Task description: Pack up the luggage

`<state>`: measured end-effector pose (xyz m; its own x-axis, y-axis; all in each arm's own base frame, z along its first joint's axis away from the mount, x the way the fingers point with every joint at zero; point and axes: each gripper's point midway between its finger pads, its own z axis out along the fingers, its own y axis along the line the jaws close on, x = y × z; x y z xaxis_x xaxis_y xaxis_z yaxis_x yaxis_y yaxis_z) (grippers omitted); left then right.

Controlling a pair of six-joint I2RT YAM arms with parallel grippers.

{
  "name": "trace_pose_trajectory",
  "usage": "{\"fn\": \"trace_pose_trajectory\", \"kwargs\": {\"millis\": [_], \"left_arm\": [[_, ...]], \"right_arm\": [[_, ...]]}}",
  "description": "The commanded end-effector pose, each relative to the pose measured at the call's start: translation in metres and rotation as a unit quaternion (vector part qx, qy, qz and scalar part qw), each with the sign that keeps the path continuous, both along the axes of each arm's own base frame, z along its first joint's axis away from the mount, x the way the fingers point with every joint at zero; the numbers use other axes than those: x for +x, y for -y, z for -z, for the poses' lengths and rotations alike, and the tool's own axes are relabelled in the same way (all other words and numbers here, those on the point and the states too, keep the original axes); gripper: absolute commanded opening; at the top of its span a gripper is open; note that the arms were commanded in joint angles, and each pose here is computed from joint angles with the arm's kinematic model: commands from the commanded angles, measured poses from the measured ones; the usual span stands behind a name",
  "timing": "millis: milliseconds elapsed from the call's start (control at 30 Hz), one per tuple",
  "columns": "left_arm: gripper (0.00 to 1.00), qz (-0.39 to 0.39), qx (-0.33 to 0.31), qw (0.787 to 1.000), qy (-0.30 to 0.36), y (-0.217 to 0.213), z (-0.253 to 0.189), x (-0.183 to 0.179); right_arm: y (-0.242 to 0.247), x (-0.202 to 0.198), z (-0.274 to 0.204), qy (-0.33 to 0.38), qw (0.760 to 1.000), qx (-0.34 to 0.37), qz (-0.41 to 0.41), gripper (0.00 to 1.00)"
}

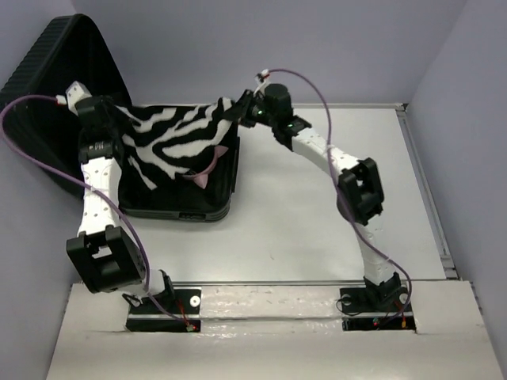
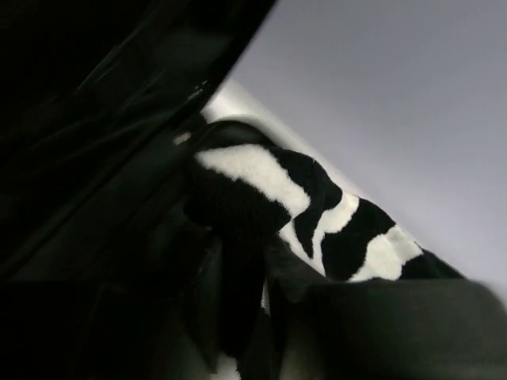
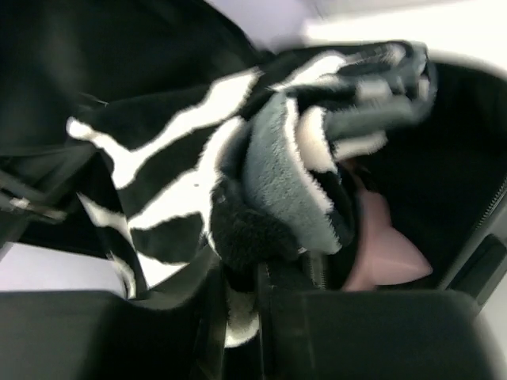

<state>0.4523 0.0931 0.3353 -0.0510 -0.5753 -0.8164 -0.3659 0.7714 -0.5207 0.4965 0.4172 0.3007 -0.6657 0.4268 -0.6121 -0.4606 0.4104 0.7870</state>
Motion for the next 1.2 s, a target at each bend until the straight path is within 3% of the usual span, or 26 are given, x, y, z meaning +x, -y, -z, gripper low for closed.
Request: {"fn": "trace_pose_trajectory", "kwargs": {"millis": [0,33,67,133,200,300,367,400,467,500,633,700,767,800,833,867,933,1067,1167], "left_arm": [[0.81,-0.072,-0.013,0.994,-0.084,-0.043,0.091,-0.016],[0.93,-0.073,-0.017,0.991,-0.110,-0.049,0.114,-0.014],[0.99,-0.064,-0.020,0.990,-0.124,-0.048,0.126,-0.011],[0.99,-0.054,-0.030,0.986,-0.153,-0.042,0.139,-0.011],[0.99,-0.039,-0.022,0.990,-0.135,-0.030,0.127,-0.010],[0.99,-0.018,0.004,0.996,-0.086,-0.007,0.079,-0.015],[0.99,-0.001,0.042,0.999,-0.029,0.017,0.014,-0.033],[0.99,0.003,0.048,0.998,-0.034,0.023,0.015,-0.033],[0.99,0.014,0.068,0.997,0.013,0.043,-0.025,-0.058],[0.97,0.016,0.078,0.997,0.020,0.054,-0.030,-0.067],[0.94,-0.054,0.107,0.991,0.056,0.034,-0.064,-0.137],[0.92,-0.126,0.119,0.984,0.044,0.010,-0.060,-0.168],[0.90,-0.172,0.132,0.975,0.044,-0.004,-0.055,-0.201],[0.89,-0.221,0.142,0.964,0.026,-0.020,-0.048,-0.219],[0.89,-0.246,0.152,0.957,0.007,-0.027,-0.038,-0.230],[0.89,-0.277,0.159,0.948,0.000,-0.036,-0.036,-0.246],[0.89,-0.341,0.170,0.924,-0.019,-0.052,-0.027,-0.272],[0.87,-0.392,0.177,0.903,-0.022,-0.063,-0.034,-0.283],[0.86,-0.410,0.207,0.886,-0.068,-0.072,-0.036,-0.272]], "right_arm": [[-0.036,0.000,0.080,-0.068,0.995,-0.067,-0.033,0.43],[-0.042,-0.002,0.111,-0.075,0.991,-0.108,-0.033,0.54],[-0.040,-0.002,0.124,-0.077,0.989,-0.125,-0.034,0.65],[-0.036,-0.006,0.127,-0.075,0.987,-0.138,-0.036,0.77],[-0.030,-0.007,0.128,-0.066,0.986,-0.150,-0.028,0.85],[-0.025,-0.011,0.103,-0.033,0.987,-0.154,-0.033,0.87],[-0.018,-0.015,0.086,-0.009,0.985,-0.171,-0.032,0.93],[-0.016,-0.015,0.074,-0.001,0.986,-0.167,-0.027,0.93],[-0.007,-0.017,0.063,0.019,0.982,-0.185,-0.018,0.94],[-0.001,-0.021,0.043,0.036,0.982,-0.185,-0.012,1.00],[0.035,-0.024,0.017,0.080,0.965,-0.249,0.037,1.00],[0.055,-0.026,0.029,0.076,0.954,-0.283,0.066,1.00],[0.071,-0.035,0.017,0.088,0.948,-0.294,0.083,0.94],[0.078,-0.044,0.043,0.071,0.944,-0.312,0.075,0.87],[0.083,-0.050,0.050,0.069,0.943,-0.316,0.074,0.53],[0.086,-0.055,0.032,0.096,0.946,-0.298,0.082,0.36],[0.092,-0.066,0.058,0.087,0.945,-0.307,0.072,0.10],[0.095,-0.082,0.076,0.084,0.950,-0.298,0.044,0.07],[0.088,-0.093,0.085,0.088,0.956,-0.279,0.017,0.07]]}}
